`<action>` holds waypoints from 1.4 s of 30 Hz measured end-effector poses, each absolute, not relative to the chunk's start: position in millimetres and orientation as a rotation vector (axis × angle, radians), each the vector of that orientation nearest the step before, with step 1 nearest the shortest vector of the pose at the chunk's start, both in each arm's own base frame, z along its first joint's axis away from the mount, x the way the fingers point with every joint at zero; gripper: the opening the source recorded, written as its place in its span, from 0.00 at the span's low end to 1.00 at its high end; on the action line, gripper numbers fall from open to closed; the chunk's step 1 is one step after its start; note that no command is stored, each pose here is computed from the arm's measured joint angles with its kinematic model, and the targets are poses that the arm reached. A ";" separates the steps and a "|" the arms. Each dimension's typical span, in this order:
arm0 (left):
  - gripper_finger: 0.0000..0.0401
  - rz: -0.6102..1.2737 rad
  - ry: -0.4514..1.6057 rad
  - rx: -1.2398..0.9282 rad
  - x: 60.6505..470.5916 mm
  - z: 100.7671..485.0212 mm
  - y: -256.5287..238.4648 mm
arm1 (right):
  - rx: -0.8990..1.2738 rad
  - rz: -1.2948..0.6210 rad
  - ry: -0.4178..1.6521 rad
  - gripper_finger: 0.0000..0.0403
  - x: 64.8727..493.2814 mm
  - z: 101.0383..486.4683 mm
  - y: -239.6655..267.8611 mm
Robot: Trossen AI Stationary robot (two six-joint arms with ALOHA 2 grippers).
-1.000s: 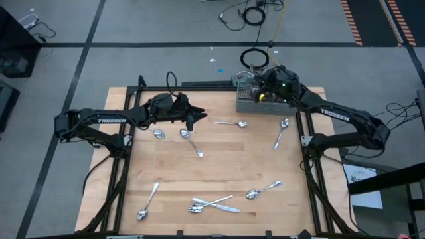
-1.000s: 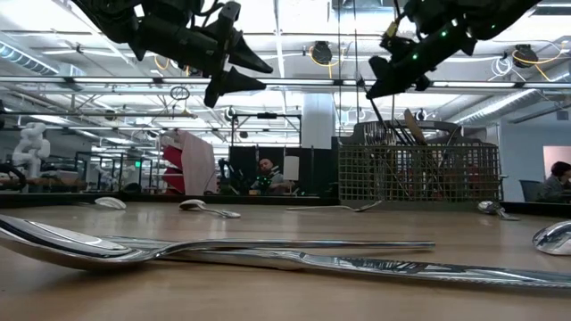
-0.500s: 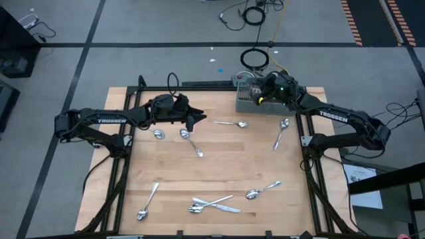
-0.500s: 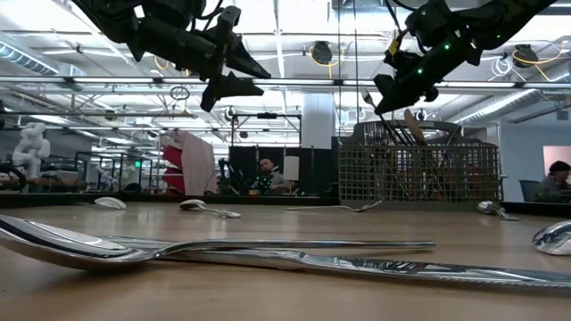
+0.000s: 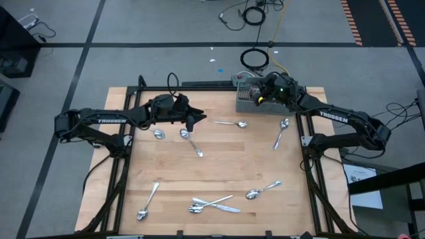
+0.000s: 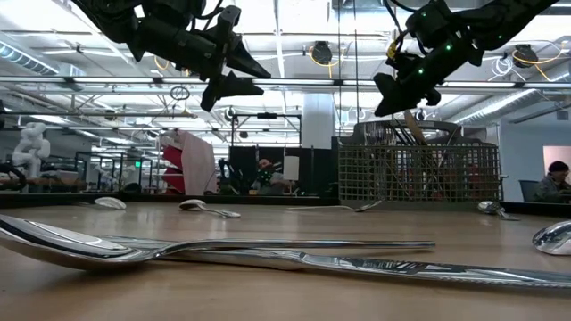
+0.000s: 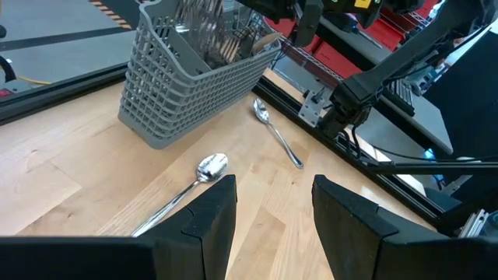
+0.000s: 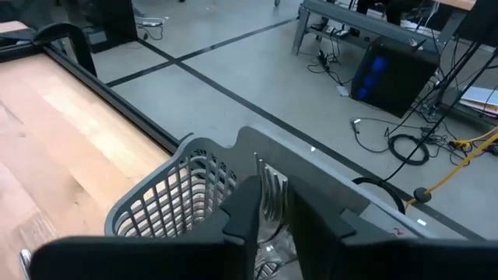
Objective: Sort silverware
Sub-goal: Put the silver fork into the gray utensil holder, then put the silver table knife into the gray utensil holder
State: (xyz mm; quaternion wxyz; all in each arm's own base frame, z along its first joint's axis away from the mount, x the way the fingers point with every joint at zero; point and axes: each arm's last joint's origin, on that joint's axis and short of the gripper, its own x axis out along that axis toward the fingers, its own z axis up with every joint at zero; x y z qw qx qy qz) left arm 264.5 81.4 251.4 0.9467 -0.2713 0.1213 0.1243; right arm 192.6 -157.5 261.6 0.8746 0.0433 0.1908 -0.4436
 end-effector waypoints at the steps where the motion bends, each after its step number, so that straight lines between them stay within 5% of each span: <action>1: 0.43 0.253 0.247 -0.552 264.5 251.4 81.4 | 0.095 -0.927 0.396 0.16 192.6 261.6 -157.5; 16: 0.43 0.253 0.245 -0.553 264.6 251.5 81.4 | 0.105 -0.888 0.207 0.32 175.6 296.9 -132.8; 35: 0.43 0.231 0.257 -0.446 264.6 251.7 81.2 | 0.530 -0.254 0.094 0.31 181.3 310.3 -97.9; 42: 0.43 0.099 0.280 -0.396 265.1 251.7 77.7 | 0.548 -0.197 0.114 0.31 197.4 309.7 -64.7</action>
